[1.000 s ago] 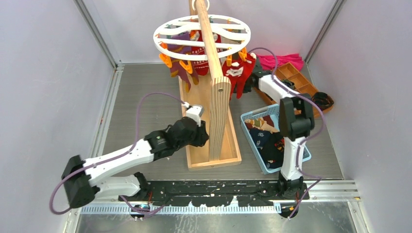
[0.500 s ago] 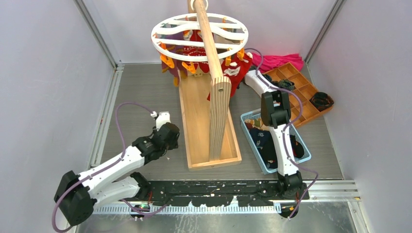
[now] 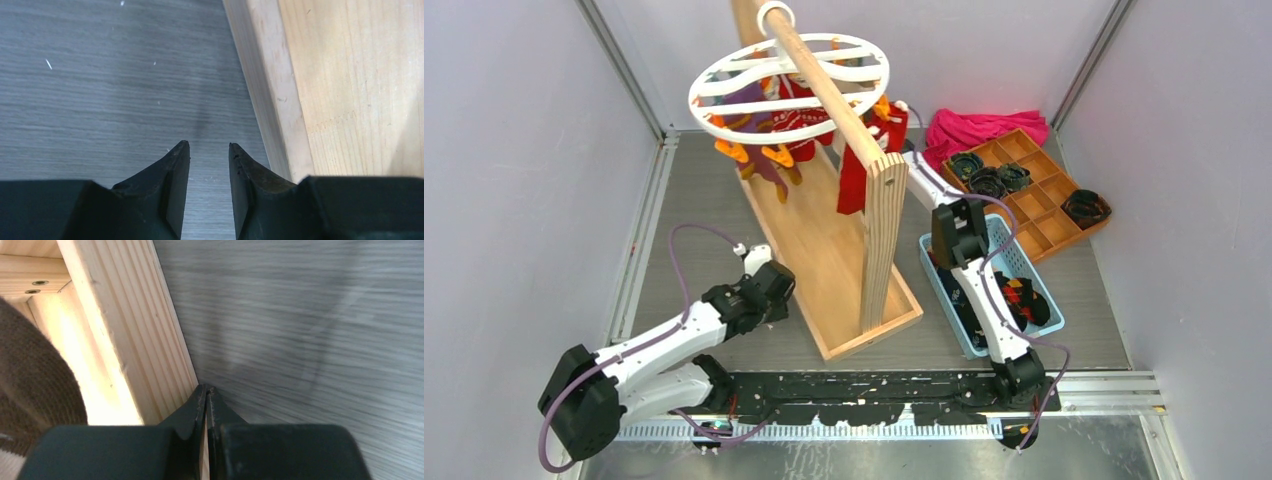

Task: Clip the socks to the hanger
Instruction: Adjust the clothesline at the center of the board.

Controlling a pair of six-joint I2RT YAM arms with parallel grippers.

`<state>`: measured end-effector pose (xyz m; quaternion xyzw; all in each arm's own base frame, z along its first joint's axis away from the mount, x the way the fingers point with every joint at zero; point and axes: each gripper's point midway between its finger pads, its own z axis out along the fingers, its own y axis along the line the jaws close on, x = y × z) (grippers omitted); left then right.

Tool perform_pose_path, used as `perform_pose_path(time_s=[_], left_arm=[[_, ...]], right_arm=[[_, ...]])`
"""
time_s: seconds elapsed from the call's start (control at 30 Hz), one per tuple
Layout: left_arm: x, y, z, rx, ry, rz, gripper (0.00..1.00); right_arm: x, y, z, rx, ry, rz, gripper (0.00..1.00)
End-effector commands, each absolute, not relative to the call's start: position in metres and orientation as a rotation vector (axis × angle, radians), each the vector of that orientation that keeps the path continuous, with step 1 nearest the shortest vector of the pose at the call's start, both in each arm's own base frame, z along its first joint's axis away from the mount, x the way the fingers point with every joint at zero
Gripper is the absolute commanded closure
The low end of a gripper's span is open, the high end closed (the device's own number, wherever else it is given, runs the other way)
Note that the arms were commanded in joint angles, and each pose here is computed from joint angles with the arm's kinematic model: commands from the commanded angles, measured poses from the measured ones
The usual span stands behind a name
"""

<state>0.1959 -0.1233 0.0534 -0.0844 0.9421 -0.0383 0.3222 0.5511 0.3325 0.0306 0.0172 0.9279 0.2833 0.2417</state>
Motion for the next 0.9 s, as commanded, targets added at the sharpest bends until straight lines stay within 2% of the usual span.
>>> perform_pose_path(time_s=[0.0, 0.13, 0.3, 0.47, 0.63, 0.87], left_arm=[[0.182, -0.123, 0.049, -0.296, 2.506, -0.168, 0.64], [0.173, -0.131, 0.042, -0.333, 2.531, -0.251, 0.66], [0.168, -0.148, 0.032, -0.361, 2.552, -0.383, 0.69], [0.171, -0.167, 0.023, -0.368, 2.563, -0.482, 0.7], [0.178, -0.179, 0.014, -0.389, 2.571, -0.51, 0.69], [0.209, -0.187, 0.021, -0.473, 2.453, -0.513, 0.69]], right_arm=[[0.488, 0.427, 0.051, -0.151, 2.568, 1.037, 0.92], [0.501, 0.424, 0.069, -0.155, 2.509, 0.959, 0.9], [0.538, 0.358, 0.112, -0.119, 2.418, 0.829, 0.84], [0.537, 0.288, 0.155, -0.187, 2.347, 0.663, 0.74], [0.506, 0.232, 0.188, -0.272, 2.338, 0.612, 0.7], [0.425, 0.169, 0.237, -0.505, 2.251, 0.646, 0.63]])
